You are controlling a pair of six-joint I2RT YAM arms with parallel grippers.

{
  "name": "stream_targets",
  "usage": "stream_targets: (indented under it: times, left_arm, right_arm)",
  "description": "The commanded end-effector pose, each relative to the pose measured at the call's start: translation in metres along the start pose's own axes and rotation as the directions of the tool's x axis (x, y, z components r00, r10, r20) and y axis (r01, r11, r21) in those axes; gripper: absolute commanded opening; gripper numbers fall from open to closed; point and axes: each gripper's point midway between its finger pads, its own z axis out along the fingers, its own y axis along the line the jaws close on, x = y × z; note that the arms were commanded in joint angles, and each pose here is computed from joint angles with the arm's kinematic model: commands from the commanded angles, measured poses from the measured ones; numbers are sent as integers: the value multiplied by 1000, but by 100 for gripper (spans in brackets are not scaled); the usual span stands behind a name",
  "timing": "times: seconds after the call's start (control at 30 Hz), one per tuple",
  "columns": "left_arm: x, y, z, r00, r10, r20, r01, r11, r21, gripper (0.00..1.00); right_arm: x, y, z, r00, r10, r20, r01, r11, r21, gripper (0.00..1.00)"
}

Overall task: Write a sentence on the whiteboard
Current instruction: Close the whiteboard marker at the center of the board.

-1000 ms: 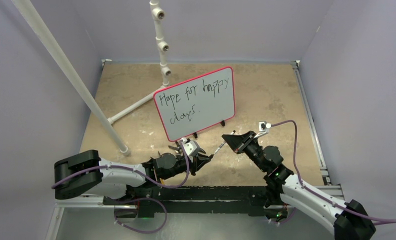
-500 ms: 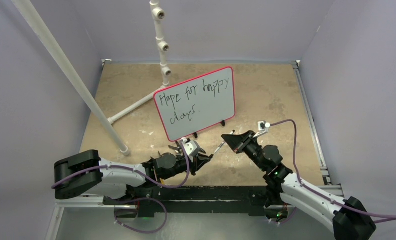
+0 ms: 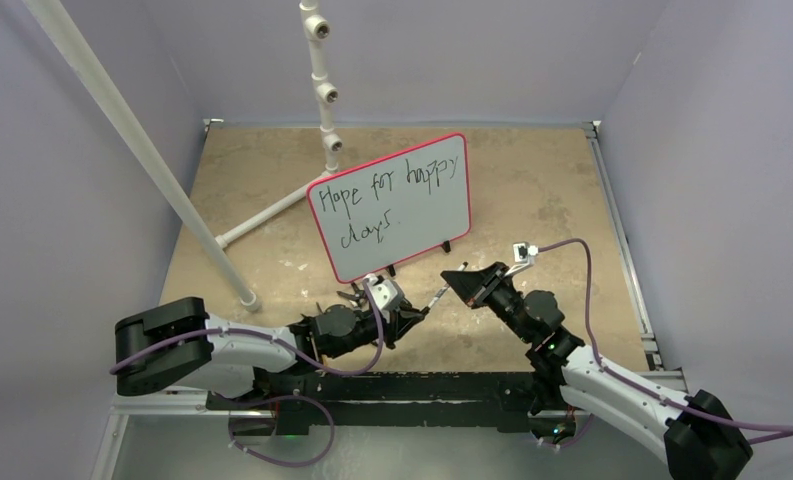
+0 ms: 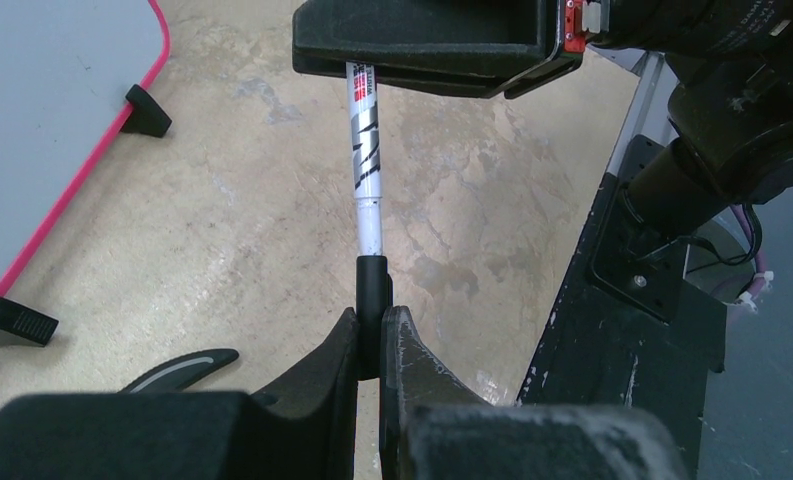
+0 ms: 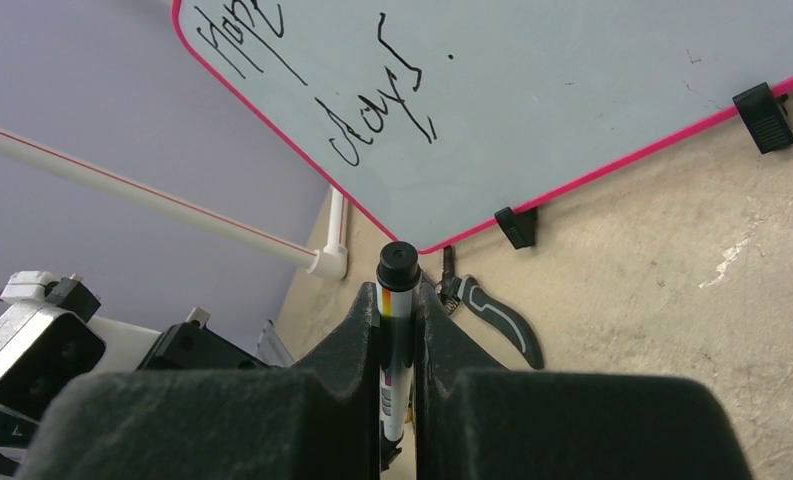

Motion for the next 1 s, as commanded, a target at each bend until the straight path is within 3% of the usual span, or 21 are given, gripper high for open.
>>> stream_targets:
  times: [0.0, 0.63, 0.83, 0.97]
  left_arm:
    - [-37, -7, 11, 993, -9, 117, 9, 1000, 1, 0]
    - [-90, -10, 34, 965, -25, 260, 39, 998, -48, 0]
    - [-84, -20, 34, 980, -43, 192, 44, 999, 1, 0]
    - [-78, -20, 25, 990, -42, 133, 42, 999, -2, 11]
  right_arm:
    - [-2, 9, -2, 1000, 20, 11, -20, 999, -46, 0]
    - [14, 2, -1, 998, 27, -53, -29, 998, -48, 0]
    - [17, -5, 0, 998, 24, -65, -25, 999, -20, 0]
    - [19, -7, 0, 997, 26, -68, -26, 1000, -7, 0]
